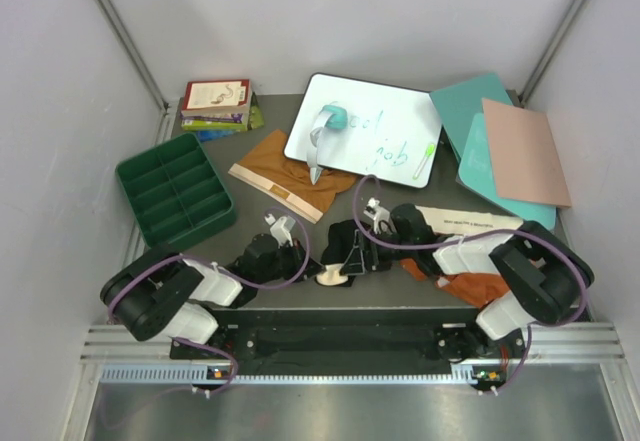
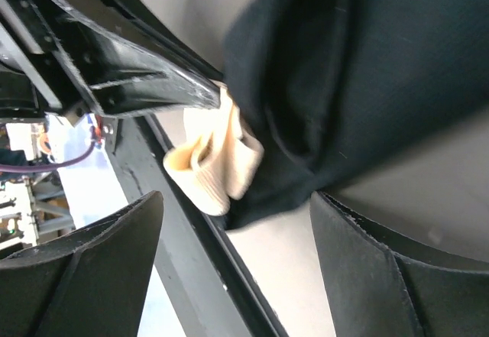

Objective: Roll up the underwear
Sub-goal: Roll the underwear to the center of the board.

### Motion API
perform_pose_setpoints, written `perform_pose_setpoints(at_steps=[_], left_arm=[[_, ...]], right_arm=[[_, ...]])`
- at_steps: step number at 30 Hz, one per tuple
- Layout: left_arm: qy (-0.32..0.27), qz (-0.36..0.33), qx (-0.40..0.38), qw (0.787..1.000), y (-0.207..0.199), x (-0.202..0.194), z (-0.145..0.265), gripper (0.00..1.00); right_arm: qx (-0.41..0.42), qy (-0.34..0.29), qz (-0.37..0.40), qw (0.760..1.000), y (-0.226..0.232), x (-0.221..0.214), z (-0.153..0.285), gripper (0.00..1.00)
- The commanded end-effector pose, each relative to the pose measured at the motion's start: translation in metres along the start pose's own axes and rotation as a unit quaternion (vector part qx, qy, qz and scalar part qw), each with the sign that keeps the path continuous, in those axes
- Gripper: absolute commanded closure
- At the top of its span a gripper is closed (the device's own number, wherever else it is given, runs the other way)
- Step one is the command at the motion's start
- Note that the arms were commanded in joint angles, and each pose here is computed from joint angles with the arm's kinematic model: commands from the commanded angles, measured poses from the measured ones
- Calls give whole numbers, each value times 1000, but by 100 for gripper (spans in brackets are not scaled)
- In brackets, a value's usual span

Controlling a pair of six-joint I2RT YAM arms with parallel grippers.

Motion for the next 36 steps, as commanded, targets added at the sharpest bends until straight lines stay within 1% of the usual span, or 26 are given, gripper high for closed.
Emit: perform_pose_setpoints(at_steps=[1, 5, 8, 9, 11, 12, 13, 14, 15, 16, 17, 19, 20, 22, 23, 27, 30, 32, 36], left_arm=[[13, -2, 40, 999, 16, -7, -1, 100], [10, -2, 36, 999, 14, -6, -1, 100], [4, -2, 38, 999, 11, -3, -1, 100], [3, -2, 38, 999, 10, -2, -1, 100], [0, -3, 30, 1000, 4, 0, -1, 100], [0, -3, 26, 1000, 2, 0, -1, 100], [-2, -3, 21, 1000, -1, 2, -1, 100], [-2, -4, 18, 1000, -3, 2, 0, 100], [1, -4, 15, 1000, -6, 2, 0, 100], [-1, -4, 9, 1000, -10, 4, 1, 97], [2, -2, 12, 1000, -11, 3, 2, 86], [-9, -4, 4, 1000, -17, 7, 6, 77], [-12, -4, 4, 1000, -18, 7, 8, 67], [-27, -7, 7, 1000, -19, 11, 15, 59], [-32, -11, 7, 999, -20, 12, 17, 50], [-46, -21, 7, 999, -18, 13, 25, 38], [-31, -24, 4, 999, -14, 7, 24, 37], [-21, -26, -17, 999, -18, 3, 23, 37], [-13, -22, -3, 1000, -7, -1, 18, 38]], right_arm=[[-11, -4, 1, 1000, 1, -2, -17, 22], [-46, 6, -9, 999, -8, -9, -19, 25], [-79, 19, -13, 997, -15, -14, -18, 33], [-86, 24, -12, 996, -16, -16, -18, 42], [-101, 31, -15, 994, -20, -19, -18, 51], [-107, 32, -17, 994, -22, -19, -19, 60], [-111, 32, -21, 993, -23, -20, -19, 64], [-120, 35, -24, 992, -27, -22, -20, 74], [-126, 38, -28, 991, -29, -23, -20, 78], [-132, 39, -30, 990, -30, -23, -20, 83], [-140, 42, -34, 989, -33, -24, -20, 90], [-147, 44, -38, 987, -35, -26, -20, 95], [-153, 44, -38, 987, -37, -26, -20, 99], [-164, 48, -40, 984, -39, -28, -19, 100], [-168, 50, -42, 984, -41, -29, -18, 100], [-170, 55, -43, 983, -42, -31, -19, 100], [-172, 60, -50, 982, -44, -32, -21, 100], [-173, 62, -52, 982, -45, -33, -22, 100], [-174, 63, -55, 981, -45, -34, -22, 100]])
Point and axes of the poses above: each gripper's point midway between its finger pads, its own z axis back along the fingers, its own y axis along the line the jaws close on, x = y × z, the point moved 4 cm from there along z, back along the fingers, and after that the axes turned 13 degrees about z, right-handed, at the moved point
